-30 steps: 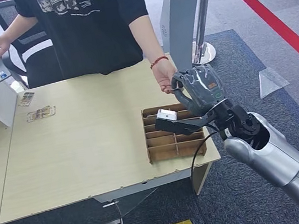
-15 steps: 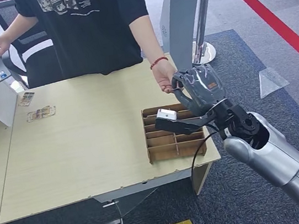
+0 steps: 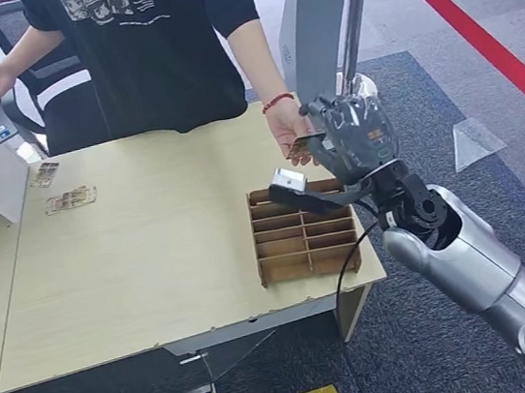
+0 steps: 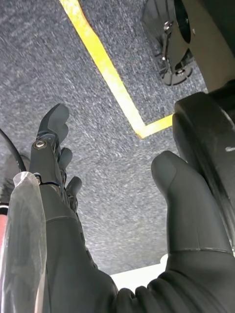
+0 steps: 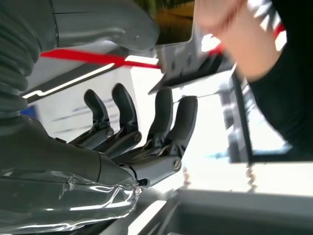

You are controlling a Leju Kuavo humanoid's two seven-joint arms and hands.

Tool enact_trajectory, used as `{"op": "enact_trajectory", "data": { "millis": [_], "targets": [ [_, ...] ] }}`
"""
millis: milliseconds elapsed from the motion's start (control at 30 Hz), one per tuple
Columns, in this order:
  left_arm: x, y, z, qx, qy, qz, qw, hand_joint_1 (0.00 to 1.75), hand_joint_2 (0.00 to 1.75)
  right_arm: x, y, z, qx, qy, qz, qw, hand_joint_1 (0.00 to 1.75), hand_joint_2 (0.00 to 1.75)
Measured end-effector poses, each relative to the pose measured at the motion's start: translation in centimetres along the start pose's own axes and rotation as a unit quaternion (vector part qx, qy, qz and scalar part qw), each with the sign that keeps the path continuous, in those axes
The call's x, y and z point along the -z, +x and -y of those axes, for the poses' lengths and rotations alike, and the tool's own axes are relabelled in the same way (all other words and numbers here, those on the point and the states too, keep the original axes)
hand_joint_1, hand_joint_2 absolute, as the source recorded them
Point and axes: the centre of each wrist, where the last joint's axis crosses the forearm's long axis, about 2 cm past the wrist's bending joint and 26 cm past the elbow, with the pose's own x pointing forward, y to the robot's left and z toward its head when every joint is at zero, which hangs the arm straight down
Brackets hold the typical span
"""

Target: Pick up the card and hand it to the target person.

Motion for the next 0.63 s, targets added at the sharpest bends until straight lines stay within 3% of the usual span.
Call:
{"op": "enact_trajectory", "data": {
  "millis": [633],
  "targets": [
    [-0.05,-0.01,0.12,0.0,-0.003,-0.001,1.0,0.0,1.75,-0.71,-0.52,0.35,0.001,0.003,-0.005,1.0,0.0,1.75]
  ]
}}
